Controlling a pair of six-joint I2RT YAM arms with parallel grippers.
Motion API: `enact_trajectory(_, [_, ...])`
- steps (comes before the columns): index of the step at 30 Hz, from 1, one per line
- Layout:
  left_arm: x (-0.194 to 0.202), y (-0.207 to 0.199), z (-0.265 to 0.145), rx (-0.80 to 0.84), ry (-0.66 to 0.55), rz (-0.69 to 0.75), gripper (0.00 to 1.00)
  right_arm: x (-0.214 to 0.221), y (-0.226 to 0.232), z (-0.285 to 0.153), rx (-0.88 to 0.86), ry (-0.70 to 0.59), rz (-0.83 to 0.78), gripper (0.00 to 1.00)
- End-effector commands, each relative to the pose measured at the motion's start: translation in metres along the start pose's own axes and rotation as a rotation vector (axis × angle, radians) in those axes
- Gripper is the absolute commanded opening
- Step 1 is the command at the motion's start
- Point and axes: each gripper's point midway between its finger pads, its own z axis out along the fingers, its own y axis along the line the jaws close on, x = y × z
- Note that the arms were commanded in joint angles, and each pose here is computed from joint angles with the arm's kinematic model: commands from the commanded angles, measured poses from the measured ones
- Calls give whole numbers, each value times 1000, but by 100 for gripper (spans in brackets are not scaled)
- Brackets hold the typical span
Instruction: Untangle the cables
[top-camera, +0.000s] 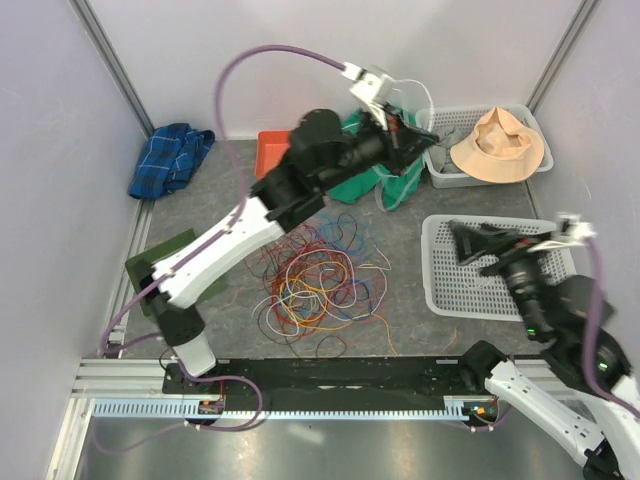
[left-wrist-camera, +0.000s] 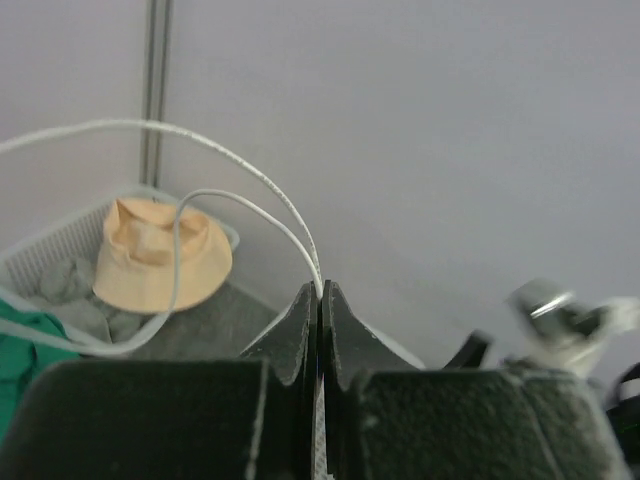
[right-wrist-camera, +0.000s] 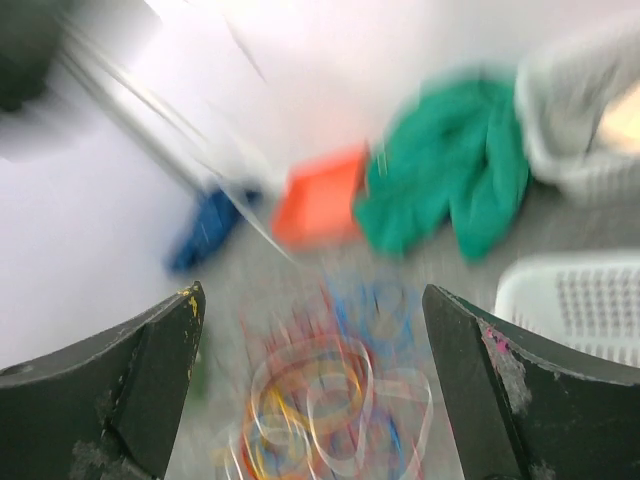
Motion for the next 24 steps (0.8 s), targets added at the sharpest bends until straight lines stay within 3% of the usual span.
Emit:
enact_trajectory(1, [51, -2, 31, 80, 93, -105, 2, -105, 1, -38, 82, -276, -4, 98])
enact_trajectory(3, [80, -1, 46, 122, 141, -139, 2, -130, 9, -50, 67, -324, 7, 98])
enact_trajectory(9, [120, -17, 82, 282, 178, -279, 2, -161, 25, -65, 17, -378, 8, 98])
enact_trajectory(16, [209, -26, 102, 376, 313, -417, 2, -142, 19, -52, 35, -333, -32, 98])
enact_trajectory(21, [261, -37, 97, 393, 404, -413, 2, -129, 15, -43, 54, -303, -47, 98])
enact_trajectory(24, [272, -47, 90, 401, 419, -366, 2, -124, 13, -39, 64, -292, -49, 98])
